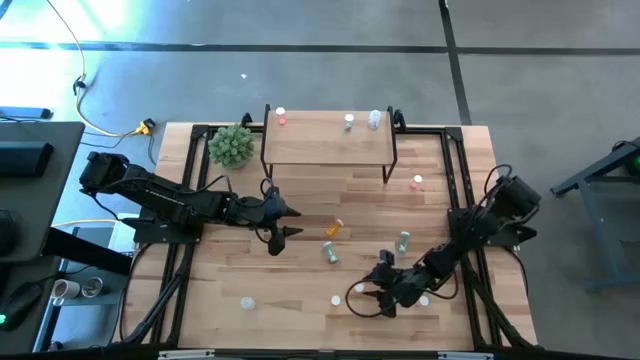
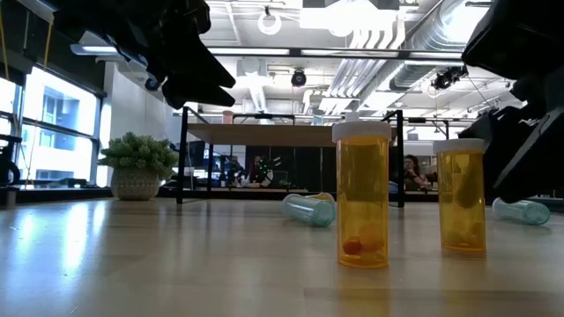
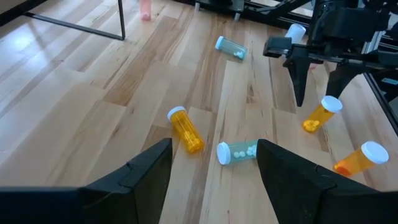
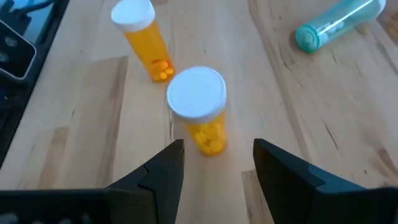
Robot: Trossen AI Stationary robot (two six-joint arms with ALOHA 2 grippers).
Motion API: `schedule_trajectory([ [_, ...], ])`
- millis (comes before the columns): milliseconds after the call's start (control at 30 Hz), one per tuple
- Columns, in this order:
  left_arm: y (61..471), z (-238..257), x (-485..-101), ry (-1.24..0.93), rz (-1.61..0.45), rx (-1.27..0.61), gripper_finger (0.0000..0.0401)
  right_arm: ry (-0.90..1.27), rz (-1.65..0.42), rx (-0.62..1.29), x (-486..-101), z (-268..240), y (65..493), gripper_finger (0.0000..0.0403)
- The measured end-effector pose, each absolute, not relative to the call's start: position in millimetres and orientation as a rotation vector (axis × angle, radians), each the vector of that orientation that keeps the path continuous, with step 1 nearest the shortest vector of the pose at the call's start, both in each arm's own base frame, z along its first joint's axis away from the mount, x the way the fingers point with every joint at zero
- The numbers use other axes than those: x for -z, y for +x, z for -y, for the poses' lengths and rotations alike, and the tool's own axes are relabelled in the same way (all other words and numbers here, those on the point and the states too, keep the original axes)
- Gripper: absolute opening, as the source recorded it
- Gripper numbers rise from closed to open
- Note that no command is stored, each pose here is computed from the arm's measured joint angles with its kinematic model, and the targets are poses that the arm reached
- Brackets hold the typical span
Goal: Pick and place medicine bottles onto shelf by color
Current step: Put the bottom right orange pill bottle on the shelf
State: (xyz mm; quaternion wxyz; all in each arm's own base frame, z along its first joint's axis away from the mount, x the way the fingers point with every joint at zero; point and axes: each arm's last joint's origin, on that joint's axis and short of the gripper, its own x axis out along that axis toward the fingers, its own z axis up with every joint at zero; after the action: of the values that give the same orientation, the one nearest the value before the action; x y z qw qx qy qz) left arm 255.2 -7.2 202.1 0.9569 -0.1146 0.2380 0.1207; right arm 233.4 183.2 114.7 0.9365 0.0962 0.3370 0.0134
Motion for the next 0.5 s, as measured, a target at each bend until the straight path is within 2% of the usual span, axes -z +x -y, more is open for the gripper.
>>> schedule_trajectory([
  [500,255.4,7.0,-202.5,-0.232,-0.478,-0.249,0.0225,0.225,-0.616,-0.042,-118.7,-186.5,238.0,0.0183],
])
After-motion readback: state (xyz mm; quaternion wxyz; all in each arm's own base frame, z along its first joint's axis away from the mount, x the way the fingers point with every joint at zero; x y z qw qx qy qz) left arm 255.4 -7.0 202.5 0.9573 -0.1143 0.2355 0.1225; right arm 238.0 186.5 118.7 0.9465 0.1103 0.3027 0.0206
